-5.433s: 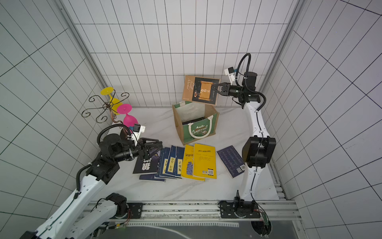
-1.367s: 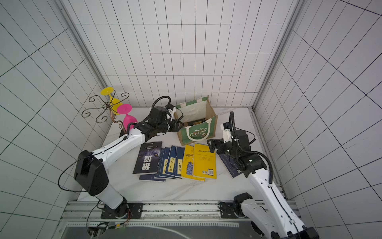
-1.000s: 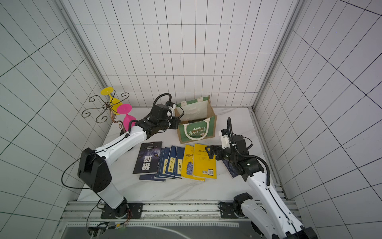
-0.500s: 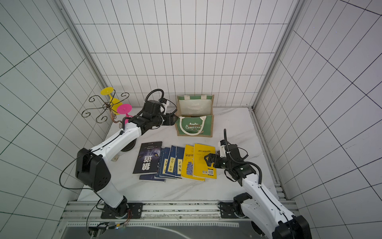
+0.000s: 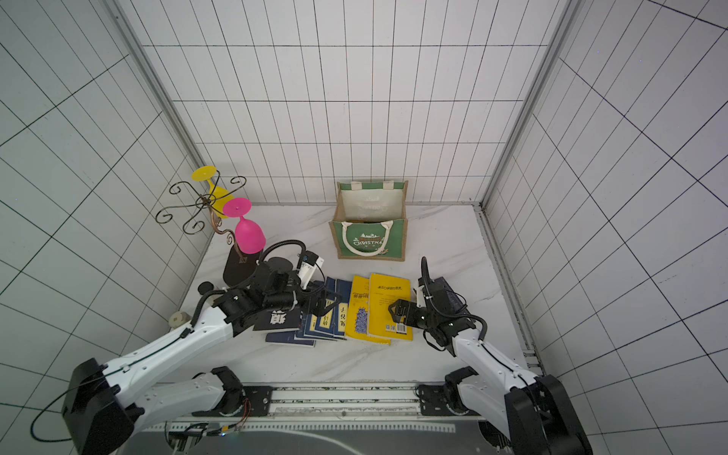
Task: Put the books into the canvas bag
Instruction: Pick up the book from the book.
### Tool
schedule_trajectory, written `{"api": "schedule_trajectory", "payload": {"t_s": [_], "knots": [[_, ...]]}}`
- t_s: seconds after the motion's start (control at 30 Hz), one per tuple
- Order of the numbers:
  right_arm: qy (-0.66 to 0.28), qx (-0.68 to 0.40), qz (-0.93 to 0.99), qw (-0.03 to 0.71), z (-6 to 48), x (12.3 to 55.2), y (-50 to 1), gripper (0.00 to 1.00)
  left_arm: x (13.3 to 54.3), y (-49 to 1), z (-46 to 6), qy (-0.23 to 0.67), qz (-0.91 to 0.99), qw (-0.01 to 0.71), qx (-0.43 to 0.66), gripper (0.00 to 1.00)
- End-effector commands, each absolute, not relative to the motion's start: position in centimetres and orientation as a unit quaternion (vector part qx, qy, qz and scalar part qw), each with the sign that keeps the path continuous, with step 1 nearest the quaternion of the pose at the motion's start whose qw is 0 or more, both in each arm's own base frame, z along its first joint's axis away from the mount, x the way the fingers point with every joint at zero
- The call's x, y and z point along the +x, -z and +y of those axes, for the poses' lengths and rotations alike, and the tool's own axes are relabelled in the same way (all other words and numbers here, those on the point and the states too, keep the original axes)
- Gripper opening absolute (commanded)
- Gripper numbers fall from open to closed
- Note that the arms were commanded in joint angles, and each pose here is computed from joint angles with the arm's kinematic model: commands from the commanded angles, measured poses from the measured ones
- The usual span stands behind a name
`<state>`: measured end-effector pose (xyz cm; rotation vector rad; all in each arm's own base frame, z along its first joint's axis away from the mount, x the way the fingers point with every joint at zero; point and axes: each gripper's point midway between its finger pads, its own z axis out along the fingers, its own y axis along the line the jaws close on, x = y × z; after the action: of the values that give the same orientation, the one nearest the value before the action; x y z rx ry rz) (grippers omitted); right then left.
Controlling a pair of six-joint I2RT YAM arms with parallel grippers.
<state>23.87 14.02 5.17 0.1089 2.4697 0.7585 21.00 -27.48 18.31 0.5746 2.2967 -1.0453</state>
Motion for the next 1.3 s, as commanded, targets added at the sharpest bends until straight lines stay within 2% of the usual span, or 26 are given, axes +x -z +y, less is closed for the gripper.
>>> {"api": "schedule_trajectory", "payload": {"t_s": [0.0, 0.27, 0.6, 0.8, 1.0, 1.27], "knots": [[-0.298, 0.025, 0.914, 0.276, 14.7, 23.3, -4.0, 0.98, 19.3, -19.0, -30.4, 0.442, 0.823, 0.270, 0.233, 0.97], [-0.371, -0.028, 0.885, 0.280, 17.6, 22.8, -5.5, 0.98, 18.8, -14.9, -33.2, 0.464, 0.830, 0.216, 0.222, 0.97], [-0.407, -0.072, 0.863, 0.290, 19.6, 22.9, -7.2, 0.98, 19.9, -10.0, -32.9, 0.421, 0.867, 0.190, 0.189, 0.97], [-0.421, -0.088, 0.854, 0.294, 20.9, 23.3, -7.7, 0.98, 20.0, -9.3, -32.8, 0.416, 0.871, 0.185, 0.187, 0.97], [-0.421, -0.090, 0.857, 0.285, 21.5, 23.4, -6.9, 0.98, 21.8, -7.9, -30.0, 0.389, 0.891, 0.197, 0.129, 0.97], [-0.432, -0.095, 0.850, 0.286, 22.4, 23.4, -7.1, 0.98, 22.3, -9.4, -29.9, 0.433, 0.867, 0.198, 0.150, 0.88]]}}
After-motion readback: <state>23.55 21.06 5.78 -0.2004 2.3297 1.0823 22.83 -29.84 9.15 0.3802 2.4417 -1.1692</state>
